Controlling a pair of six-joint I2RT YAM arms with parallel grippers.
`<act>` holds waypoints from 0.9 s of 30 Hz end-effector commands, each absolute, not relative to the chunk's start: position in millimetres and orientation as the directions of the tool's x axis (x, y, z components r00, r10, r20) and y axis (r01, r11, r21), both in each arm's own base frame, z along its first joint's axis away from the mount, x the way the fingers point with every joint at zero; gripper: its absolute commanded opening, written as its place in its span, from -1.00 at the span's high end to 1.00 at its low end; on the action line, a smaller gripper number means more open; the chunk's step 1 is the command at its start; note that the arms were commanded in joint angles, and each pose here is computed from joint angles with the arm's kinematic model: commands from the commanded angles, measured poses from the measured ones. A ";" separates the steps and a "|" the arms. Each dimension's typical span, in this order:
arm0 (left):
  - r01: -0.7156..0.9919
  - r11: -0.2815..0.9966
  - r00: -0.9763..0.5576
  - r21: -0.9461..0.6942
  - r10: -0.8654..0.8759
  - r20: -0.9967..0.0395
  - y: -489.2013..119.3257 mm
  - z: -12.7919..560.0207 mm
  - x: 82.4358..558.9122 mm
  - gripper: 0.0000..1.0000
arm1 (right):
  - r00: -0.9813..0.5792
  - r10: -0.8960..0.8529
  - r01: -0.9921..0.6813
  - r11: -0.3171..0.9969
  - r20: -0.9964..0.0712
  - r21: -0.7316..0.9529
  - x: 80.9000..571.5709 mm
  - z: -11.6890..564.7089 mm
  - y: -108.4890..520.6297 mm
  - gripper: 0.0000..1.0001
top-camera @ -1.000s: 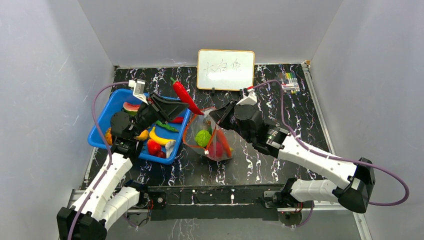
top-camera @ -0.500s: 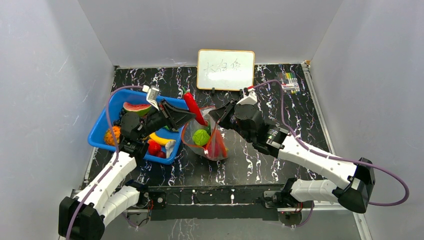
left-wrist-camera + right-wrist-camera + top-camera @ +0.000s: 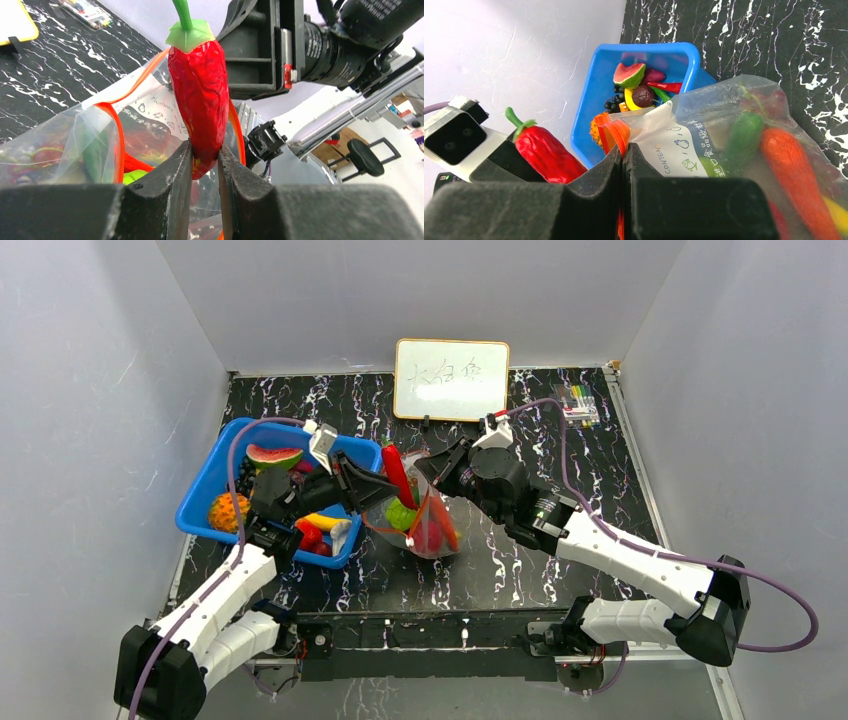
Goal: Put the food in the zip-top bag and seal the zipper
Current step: Place the fake vegetable in the zipper food storage bag.
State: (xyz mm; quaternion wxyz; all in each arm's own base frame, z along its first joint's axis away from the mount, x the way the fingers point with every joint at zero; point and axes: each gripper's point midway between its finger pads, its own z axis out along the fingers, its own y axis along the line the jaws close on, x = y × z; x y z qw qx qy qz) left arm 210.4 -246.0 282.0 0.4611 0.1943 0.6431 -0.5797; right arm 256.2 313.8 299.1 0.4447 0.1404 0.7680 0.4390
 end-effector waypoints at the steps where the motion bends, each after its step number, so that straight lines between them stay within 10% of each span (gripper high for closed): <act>1: 0.833 0.200 -0.475 -0.516 -0.219 -0.852 -252.8 275.7 198.6 1.00 | -0.500 0.704 -0.277 0.422 -0.504 0.863 258.0 375.8 317.3 1.00; 27: 0.801 0.267 -0.537 -0.536 -0.076 -0.840 -254.8 235.6 193.8 1.00 | -0.507 0.700 -0.285 0.414 -0.503 0.864 257.0 372.4 319.7 1.00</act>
